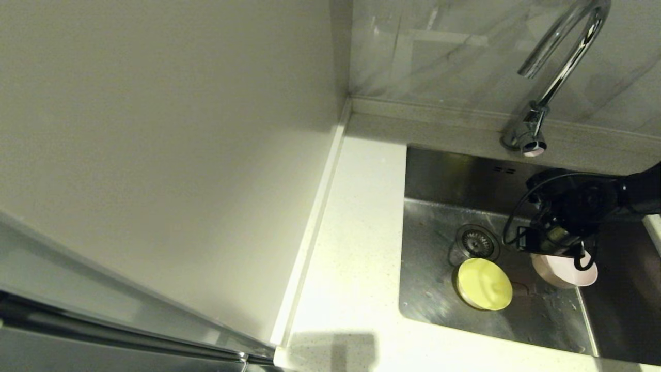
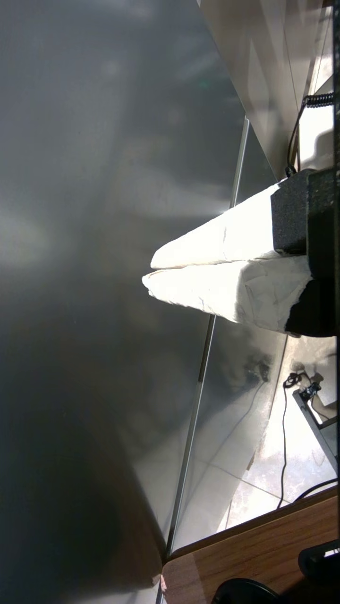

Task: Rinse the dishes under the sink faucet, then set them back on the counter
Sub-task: Put a bowl back to the table from the sink

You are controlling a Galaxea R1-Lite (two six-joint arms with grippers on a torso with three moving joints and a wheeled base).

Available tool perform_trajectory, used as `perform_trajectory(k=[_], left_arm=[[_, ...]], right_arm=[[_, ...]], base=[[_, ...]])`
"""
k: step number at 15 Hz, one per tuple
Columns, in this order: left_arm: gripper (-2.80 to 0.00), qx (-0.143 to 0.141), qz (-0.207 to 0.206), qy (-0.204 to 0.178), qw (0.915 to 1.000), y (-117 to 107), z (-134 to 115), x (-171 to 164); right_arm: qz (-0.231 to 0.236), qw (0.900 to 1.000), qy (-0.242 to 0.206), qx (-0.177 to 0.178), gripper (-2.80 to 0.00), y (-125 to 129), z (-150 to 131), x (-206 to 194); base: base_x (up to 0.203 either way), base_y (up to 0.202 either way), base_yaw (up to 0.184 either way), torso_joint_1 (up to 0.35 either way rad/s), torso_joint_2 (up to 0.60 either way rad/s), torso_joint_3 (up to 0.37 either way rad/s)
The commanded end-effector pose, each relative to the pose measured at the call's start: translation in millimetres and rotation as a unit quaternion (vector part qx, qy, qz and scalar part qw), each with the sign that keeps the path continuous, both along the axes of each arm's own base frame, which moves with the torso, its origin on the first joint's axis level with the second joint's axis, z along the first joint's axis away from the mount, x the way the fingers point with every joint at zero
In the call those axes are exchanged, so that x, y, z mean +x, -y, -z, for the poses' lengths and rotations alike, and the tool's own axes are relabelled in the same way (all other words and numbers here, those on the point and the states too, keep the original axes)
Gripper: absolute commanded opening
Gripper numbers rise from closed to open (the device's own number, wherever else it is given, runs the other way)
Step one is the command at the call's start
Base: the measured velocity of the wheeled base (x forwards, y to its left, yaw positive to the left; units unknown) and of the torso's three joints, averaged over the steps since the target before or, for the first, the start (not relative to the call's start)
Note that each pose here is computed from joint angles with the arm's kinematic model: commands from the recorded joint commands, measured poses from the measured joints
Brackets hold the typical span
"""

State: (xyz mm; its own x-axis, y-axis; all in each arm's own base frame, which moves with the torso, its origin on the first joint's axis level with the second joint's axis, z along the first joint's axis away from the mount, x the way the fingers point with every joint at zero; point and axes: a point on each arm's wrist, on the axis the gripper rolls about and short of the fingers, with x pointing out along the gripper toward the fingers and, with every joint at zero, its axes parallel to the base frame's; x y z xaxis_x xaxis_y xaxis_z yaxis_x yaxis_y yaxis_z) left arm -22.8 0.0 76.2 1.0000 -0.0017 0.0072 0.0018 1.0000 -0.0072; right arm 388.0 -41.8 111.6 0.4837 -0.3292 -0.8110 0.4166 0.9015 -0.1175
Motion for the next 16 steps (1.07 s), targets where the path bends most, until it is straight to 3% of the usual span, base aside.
perform_trajectory(k=[1, 4, 6, 8, 10, 13, 16], left_arm=[[-2.80, 0.000, 0.000, -0.001, 1.0000, 0.0, 0.8, 0.2], [-2.80, 0.000, 0.000, -0.001, 1.0000, 0.0, 0.8, 0.2], [-2.80, 0.000, 0.000, -0.001, 1.0000, 0.0, 0.8, 0.2], [-2.80, 0.000, 0.000, -0.001, 1.0000, 0.0, 0.8, 0.2], [-2.80, 0.000, 0.000, -0.001, 1.0000, 0.0, 0.8, 0.2], [-2.80, 0.000, 0.000, -0.001, 1.0000, 0.0, 0.8, 0.2], [-2.80, 0.000, 0.000, -0.001, 1.0000, 0.0, 0.8, 0.2]], right_arm=[[-0.046, 0.996, 0.074, 0.022, -2.80, -12.0, -70.8, -56.7], [-0.128, 0.980, 0.149, 0.014, -2.80, -23.5, -126.8, -119.1], [-0.155, 0.969, 0.190, -0.039, -2.80, -19.4, -156.6, -139.2], [-0.135, 0.970, 0.175, -0.097, -2.80, 6.8, -161.9, -142.8], [-0.129, 0.970, 0.130, -0.160, -2.80, 39.8, -159.0, -149.0], [-0.117, 0.971, 0.099, -0.183, -2.80, 63.6, -148.5, -142.5], [-0.112, 0.973, 0.087, -0.183, -2.80, 65.4, -142.1, -143.9]], base=[[0.000, 0.000, 0.000, 0.000, 0.00, 0.000], [0.000, 0.000, 0.000, 0.000, 0.00, 0.000], [0.000, 0.000, 0.000, 0.000, 0.00, 0.000], [0.000, 0.000, 0.000, 0.000, 0.00, 0.000], [0.000, 0.000, 0.000, 0.000, 0.00, 0.000], [0.000, 0.000, 0.000, 0.000, 0.00, 0.000], [0.000, 0.000, 0.000, 0.000, 0.00, 0.000]])
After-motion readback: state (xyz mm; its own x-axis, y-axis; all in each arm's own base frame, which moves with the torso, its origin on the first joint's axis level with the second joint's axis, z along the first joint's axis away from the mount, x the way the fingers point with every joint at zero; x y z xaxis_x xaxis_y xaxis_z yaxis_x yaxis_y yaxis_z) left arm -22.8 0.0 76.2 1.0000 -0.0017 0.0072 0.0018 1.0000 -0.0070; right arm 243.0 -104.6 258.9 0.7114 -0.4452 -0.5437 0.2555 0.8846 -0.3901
